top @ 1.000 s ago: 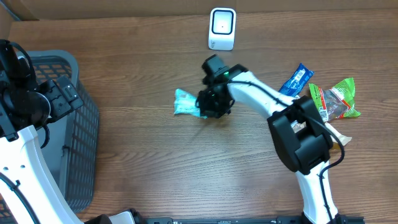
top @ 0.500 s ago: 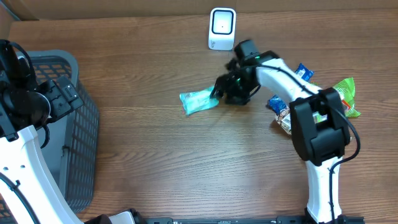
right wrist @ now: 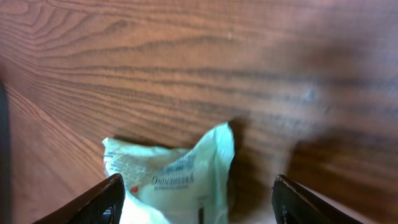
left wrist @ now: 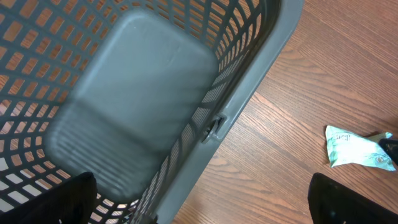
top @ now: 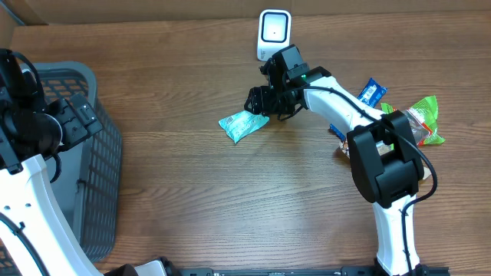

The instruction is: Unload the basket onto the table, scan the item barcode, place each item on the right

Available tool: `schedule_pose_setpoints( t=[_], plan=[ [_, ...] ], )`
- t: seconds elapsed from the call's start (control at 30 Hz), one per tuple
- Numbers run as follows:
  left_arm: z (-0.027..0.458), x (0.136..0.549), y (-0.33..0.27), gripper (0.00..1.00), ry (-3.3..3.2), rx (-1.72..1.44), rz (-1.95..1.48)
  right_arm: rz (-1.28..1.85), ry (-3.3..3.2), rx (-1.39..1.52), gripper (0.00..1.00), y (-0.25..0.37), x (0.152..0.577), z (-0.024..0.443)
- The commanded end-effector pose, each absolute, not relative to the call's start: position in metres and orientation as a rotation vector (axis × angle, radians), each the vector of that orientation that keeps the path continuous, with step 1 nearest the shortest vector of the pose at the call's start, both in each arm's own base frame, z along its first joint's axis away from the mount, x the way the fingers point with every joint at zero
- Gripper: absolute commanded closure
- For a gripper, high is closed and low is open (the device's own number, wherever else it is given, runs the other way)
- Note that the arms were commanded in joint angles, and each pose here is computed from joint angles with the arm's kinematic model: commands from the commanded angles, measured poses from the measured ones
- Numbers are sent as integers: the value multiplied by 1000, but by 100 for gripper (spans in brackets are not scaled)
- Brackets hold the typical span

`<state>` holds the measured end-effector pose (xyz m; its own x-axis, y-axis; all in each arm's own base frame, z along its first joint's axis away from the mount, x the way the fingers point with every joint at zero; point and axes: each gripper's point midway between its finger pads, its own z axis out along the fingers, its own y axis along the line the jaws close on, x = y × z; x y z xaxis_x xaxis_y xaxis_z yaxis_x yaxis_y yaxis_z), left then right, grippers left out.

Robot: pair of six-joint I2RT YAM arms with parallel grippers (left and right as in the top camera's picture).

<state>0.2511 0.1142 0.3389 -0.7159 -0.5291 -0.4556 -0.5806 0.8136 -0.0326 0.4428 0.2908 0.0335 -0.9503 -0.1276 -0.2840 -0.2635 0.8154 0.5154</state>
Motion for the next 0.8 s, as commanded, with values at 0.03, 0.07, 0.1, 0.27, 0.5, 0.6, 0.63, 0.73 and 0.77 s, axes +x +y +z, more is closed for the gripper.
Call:
schedule_pose_setpoints(
  t=[0.03, 0.07, 0.1, 0.27, 0.5, 0.6, 0.63, 0.73, 0.77],
  plan=[
    [342, 250, 114, 1, 2537, -816, 154, 816, 2658, -449, 23, 296, 453, 58],
    [342, 250, 114, 1, 2537, -816, 154, 844, 2663, -458, 23, 299, 449, 58],
    [342, 250, 114, 0, 2537, -816, 154, 874, 2669, -471, 23, 303, 443, 58],
    [342, 250, 114, 1, 2537, -816, 154, 908, 2766, -418, 28, 314, 421, 39],
    [342, 250, 114, 0, 2537, -816, 154, 938, 2886, -194, 58, 313, 414, 18],
    [342, 250, 114, 1, 2537, -816, 154, 962, 2907, -172, 64, 315, 410, 18],
    [342, 250, 114, 0, 2537, -816, 154, 984, 2909, -179, 66, 317, 408, 19],
    [342, 250, 114, 0, 2537, -816, 154, 1009, 2916, -191, 73, 321, 403, 20],
    [342, 250, 114, 0, 2537, -816, 154, 1010, 2917, -194, 79, 322, 402, 20]
  ],
)
